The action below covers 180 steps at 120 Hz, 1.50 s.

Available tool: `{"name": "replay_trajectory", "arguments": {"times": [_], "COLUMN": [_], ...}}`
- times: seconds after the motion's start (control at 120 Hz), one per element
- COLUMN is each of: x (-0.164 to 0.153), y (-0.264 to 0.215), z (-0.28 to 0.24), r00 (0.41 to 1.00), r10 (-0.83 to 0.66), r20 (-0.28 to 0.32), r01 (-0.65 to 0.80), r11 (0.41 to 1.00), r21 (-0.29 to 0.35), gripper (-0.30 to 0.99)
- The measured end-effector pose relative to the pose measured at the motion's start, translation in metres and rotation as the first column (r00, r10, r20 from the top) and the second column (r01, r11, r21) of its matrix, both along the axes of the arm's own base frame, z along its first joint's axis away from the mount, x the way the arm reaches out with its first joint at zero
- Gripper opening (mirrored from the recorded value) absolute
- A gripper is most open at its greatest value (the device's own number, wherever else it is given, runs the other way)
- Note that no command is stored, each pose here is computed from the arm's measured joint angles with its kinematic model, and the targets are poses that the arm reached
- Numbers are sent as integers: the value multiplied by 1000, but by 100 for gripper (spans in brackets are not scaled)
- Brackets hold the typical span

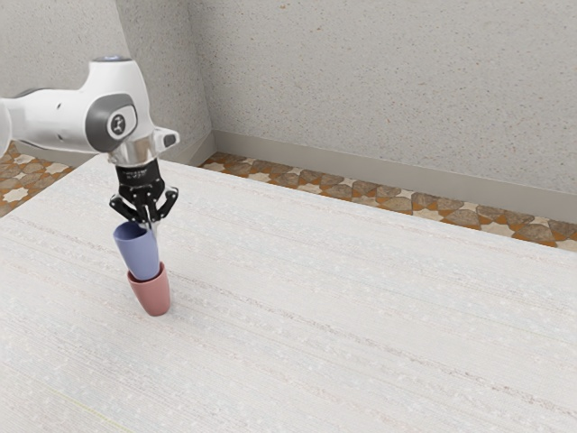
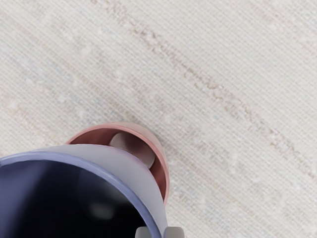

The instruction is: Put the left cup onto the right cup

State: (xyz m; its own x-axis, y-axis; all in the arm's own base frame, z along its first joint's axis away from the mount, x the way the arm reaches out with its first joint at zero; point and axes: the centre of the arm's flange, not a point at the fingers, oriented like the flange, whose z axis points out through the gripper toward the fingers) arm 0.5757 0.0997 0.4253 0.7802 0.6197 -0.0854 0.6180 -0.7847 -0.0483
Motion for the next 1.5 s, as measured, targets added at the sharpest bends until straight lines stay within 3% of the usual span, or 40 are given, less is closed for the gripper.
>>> {"name": "replay_trajectory", "arguments": {"times": [0.233,0.45,0.675,1.217,1.5], "x": [1,2,2,-12,-2], "y": [0,-2,-3,-22,-40], "z": [-2,-1,3,74,126], "r00": [1000,1000,999,988,961], "r10": [-3,9,9,-43,-186], "r20": [4,26,39,145,204], "r01": [3,-8,-8,45,174], "r11": [1000,999,999,999,982], "r21": [-2,-32,-37,-12,73], "gripper": [-8,37,58,68,69]}}
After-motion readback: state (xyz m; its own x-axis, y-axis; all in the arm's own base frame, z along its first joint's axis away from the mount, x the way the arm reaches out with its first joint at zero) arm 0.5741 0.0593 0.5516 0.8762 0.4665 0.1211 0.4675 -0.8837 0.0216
